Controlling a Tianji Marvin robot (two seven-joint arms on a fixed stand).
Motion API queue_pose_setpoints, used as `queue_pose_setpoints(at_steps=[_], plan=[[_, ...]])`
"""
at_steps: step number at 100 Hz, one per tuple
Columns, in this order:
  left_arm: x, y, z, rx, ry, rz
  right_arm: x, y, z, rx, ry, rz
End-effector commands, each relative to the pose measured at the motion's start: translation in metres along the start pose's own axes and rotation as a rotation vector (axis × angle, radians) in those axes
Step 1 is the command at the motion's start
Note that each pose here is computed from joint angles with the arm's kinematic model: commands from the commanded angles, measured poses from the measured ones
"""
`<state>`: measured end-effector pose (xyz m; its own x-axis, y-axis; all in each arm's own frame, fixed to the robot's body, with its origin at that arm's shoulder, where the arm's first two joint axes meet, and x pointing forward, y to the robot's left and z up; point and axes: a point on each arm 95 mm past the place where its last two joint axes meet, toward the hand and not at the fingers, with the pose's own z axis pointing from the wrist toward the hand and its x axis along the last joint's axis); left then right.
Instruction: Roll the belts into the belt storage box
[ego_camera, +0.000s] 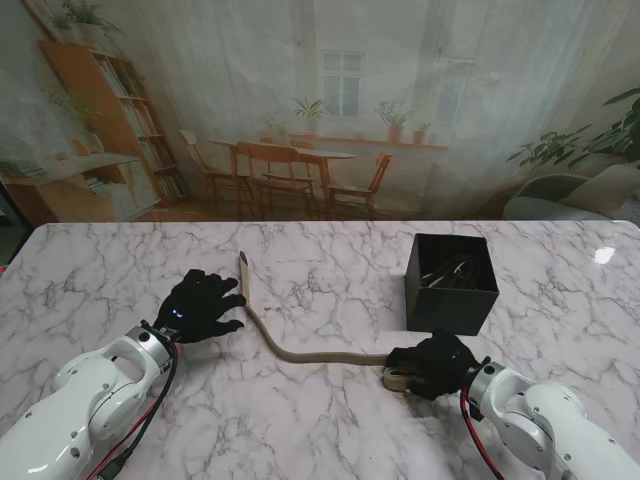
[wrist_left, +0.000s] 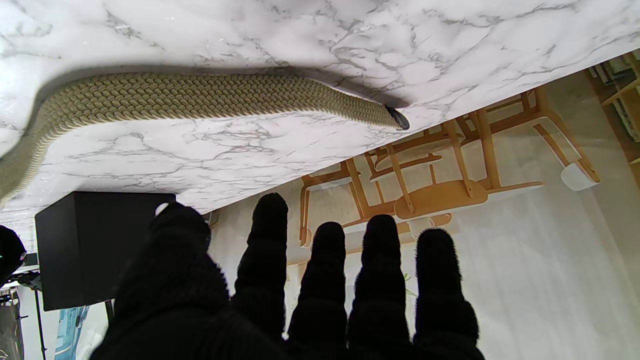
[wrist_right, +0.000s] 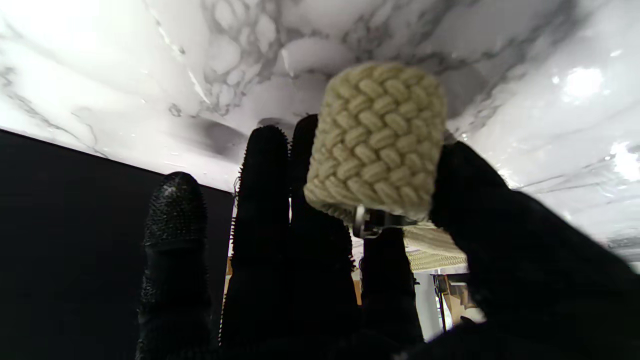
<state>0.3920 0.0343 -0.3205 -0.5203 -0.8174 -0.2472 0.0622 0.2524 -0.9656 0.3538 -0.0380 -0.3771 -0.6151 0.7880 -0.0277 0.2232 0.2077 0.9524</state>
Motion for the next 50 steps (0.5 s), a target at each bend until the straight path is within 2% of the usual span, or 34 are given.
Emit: queue_pose_setpoints(at_steps=[1,29,50], plan=[[0.001,0.002,0.0005,-0.012,0.0,-0.004,0.0038,-0.0178,-0.0023,0.038,0.003,0.036],[0.0007,0.002,0.0004,-0.011,-0.001,-0.003,0.0054,-0.0194,-0.0013,0.001,0.019,0.084],[0.0002,0.0021,0.0001,-0.009,-0.003,-0.003,0.0055,-0.0183,-0.0021,0.016,0.029,0.111]])
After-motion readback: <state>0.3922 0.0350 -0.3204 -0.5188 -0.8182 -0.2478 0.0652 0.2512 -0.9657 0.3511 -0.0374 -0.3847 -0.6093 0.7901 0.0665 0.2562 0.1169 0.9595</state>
